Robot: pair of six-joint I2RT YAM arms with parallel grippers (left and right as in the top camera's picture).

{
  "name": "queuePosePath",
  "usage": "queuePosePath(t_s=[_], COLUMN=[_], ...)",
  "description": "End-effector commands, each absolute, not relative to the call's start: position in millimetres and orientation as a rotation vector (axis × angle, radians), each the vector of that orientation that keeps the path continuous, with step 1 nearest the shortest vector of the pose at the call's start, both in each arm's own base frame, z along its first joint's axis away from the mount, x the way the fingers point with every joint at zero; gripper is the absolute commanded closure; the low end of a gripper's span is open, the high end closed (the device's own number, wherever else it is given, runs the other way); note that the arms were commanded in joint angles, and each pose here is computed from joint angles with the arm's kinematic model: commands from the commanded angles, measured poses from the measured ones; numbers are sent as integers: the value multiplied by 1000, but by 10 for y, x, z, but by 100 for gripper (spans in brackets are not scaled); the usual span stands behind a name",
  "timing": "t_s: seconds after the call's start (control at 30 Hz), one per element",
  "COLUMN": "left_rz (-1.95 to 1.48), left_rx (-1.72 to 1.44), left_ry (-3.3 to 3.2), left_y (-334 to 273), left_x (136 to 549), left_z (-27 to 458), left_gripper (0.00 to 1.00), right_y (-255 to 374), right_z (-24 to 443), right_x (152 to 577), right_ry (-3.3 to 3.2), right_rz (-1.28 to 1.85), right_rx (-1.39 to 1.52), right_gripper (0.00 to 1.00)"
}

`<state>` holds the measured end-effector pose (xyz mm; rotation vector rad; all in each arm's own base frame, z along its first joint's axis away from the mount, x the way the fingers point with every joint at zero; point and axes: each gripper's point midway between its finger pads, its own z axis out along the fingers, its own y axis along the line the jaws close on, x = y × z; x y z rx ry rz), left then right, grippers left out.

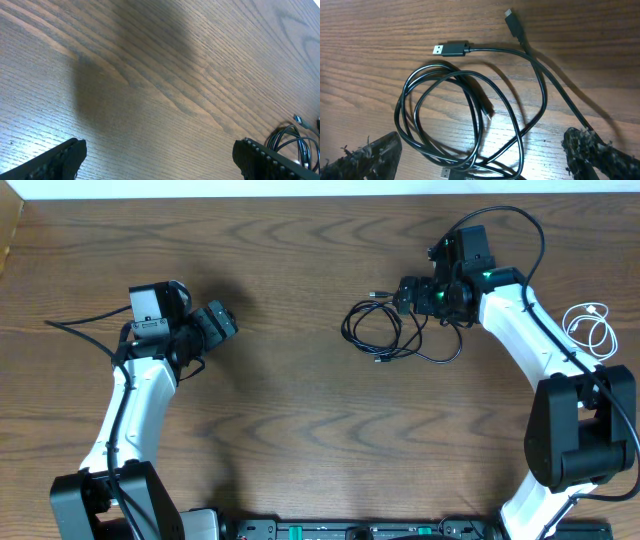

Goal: Untangle cables
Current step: 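Move the right gripper left over the black cable coil, then grasp the black cable loops with the right gripper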

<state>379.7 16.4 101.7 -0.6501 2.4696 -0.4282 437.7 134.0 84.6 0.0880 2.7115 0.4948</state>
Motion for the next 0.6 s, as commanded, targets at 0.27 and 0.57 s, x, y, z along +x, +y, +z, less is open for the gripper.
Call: queuePosePath(t_s=[0.27, 0.57], left_rz=[-418, -418], left_rx=[-651, -650], left_ry=[2458, 2458], left_y=[192, 192], left_x=[3824, 3824], left_z=[1061, 1061], left_gripper=[2, 2], right_y=[1490, 1770], right_z=[805, 800], right_x=[4371, 4268], right_ry=[2704, 2711], right_rz=[503, 521], right_rx=[65, -24], right_gripper=[6, 66])
